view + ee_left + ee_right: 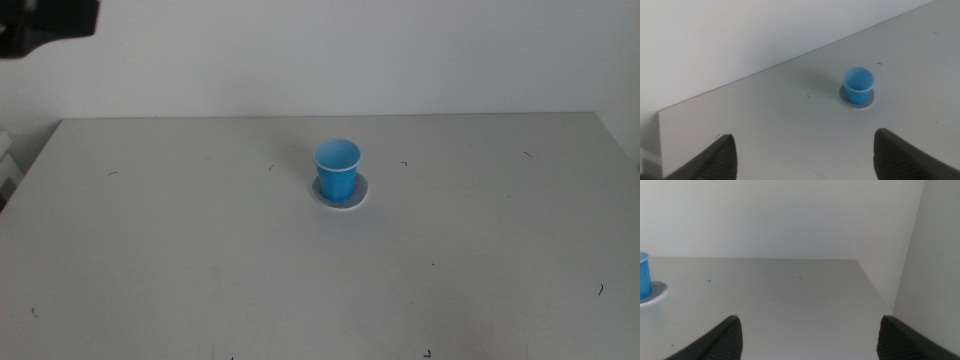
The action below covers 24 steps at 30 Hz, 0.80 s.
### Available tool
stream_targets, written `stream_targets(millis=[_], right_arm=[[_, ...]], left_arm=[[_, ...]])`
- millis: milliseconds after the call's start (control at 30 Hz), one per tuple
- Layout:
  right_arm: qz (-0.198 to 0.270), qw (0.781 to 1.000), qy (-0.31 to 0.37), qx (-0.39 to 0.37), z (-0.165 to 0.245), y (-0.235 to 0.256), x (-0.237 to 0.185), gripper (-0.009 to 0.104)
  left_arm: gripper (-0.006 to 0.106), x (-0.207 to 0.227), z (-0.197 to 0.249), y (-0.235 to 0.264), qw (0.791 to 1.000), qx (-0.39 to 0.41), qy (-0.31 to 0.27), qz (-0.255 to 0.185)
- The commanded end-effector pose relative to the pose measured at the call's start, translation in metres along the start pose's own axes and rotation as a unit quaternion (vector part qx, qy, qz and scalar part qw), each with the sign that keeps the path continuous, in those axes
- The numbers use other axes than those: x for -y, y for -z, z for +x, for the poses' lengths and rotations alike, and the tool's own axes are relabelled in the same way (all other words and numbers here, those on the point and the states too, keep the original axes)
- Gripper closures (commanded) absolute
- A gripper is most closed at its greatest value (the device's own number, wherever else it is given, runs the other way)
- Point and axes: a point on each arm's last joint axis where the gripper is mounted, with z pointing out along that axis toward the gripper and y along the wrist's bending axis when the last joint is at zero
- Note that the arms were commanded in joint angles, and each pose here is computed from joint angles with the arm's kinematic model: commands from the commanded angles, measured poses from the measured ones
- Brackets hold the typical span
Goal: Place an empty cup on a cup mat.
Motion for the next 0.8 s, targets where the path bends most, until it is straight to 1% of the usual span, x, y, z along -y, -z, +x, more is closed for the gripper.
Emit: stream_targets(millis=[0, 167, 333, 600, 767], right_arm=[[-0.001, 0.998, 0.009, 0.054, -0.012, 0.003, 0.000, 0.001], [-0.001, 0.998, 0.009, 0.054, -0.012, 0.003, 0.000, 0.001], [-0.001, 0.998, 0.009, 0.054, -0.012, 0.003, 0.000, 0.001], [-0.001, 0.998, 0.009, 0.054, -0.012, 0.003, 0.000, 0.001], [-0.001, 0.998, 0.009, 0.054, -0.012, 0.003, 0.000, 0.001]], left_arm=[[-0.005, -0.009, 0.012, 0.016, 0.997, 0.069, 0.019, -0.031], [-0.005, -0.016, 0.074, 0.011, 0.992, 0.086, 0.041, -0.080], [-0.005, -0.011, 0.137, 0.006, 0.982, 0.149, 0.046, -0.110], [-0.005, 0.003, 0.223, -0.020, 0.964, 0.232, 0.060, -0.112], [-0.005, 0.010, 0.265, -0.029, 0.959, 0.251, 0.072, -0.110]])
